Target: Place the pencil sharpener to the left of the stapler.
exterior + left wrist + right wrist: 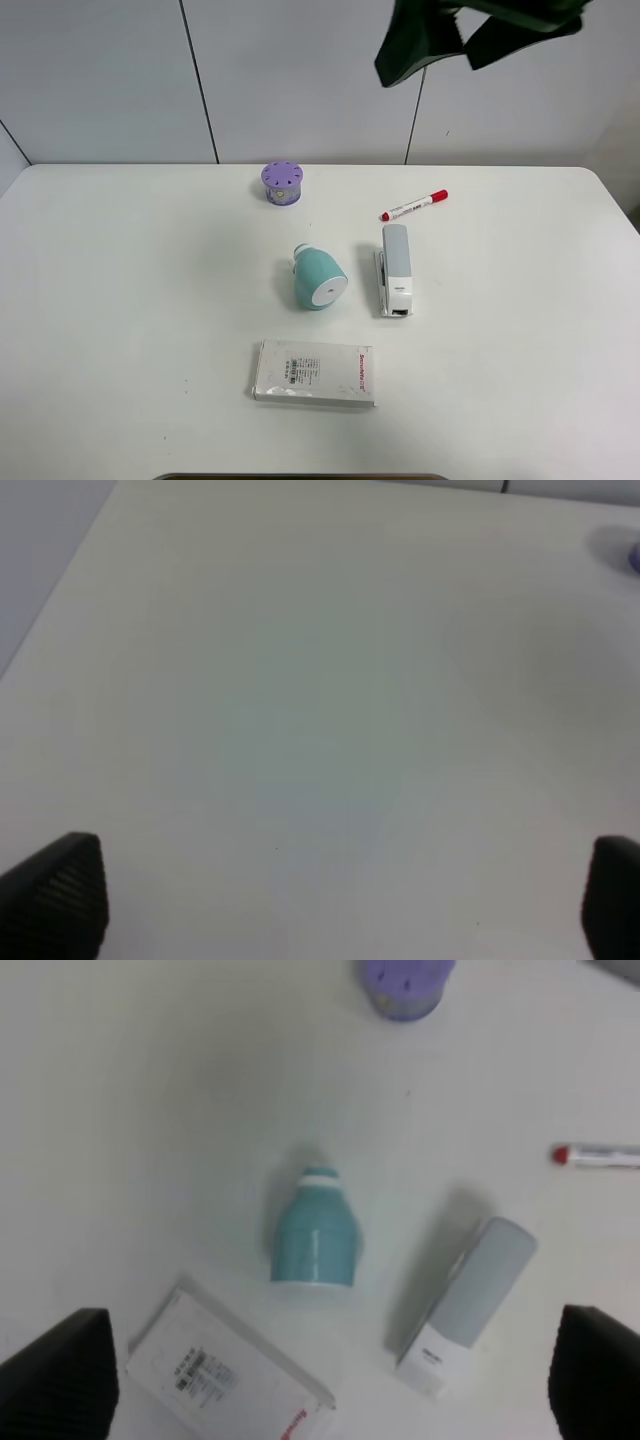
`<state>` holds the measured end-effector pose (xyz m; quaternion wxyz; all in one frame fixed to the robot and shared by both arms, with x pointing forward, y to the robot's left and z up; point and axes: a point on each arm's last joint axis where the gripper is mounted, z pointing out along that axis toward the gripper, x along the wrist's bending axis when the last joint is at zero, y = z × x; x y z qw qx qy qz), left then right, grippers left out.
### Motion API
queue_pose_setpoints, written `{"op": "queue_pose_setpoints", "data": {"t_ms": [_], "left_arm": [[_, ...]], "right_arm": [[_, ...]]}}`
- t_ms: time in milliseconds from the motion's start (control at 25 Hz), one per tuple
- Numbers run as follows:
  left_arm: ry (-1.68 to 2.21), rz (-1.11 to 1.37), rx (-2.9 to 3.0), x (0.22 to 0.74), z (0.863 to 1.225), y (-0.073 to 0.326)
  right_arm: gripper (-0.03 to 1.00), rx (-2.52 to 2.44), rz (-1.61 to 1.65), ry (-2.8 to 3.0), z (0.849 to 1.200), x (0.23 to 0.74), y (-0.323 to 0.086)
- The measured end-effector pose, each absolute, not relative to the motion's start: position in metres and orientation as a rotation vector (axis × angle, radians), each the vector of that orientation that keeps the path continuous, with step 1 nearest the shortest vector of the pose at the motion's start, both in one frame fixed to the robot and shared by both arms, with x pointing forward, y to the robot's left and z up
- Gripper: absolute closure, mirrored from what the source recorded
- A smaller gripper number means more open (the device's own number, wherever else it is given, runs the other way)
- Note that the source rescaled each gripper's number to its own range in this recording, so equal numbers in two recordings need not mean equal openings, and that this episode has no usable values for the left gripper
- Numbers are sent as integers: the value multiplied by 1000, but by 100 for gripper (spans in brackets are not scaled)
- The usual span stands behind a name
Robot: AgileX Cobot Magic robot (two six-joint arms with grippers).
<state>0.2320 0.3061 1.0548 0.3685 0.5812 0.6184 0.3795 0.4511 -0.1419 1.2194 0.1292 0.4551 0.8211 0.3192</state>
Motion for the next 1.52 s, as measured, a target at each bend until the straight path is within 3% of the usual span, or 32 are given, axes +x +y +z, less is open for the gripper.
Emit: {"op": "queue_pose_setpoints", "data": {"t_ms": [440,800,1240,1520], "left_arm": [[1588,974,1492,232,1055,306],[1588,974,1492,232,1055,306],[1588,974,1492,232,1055,306],[1588,974,1492,232,1055,306]], "right_arm": [[18,1392,780,2260,1176,365,-222],[18,1676,734,1882,1119,300,-293],[18,1574,942,1524,1066,231,-308],[18,1578,937,1527,1055,231,-307]]}}
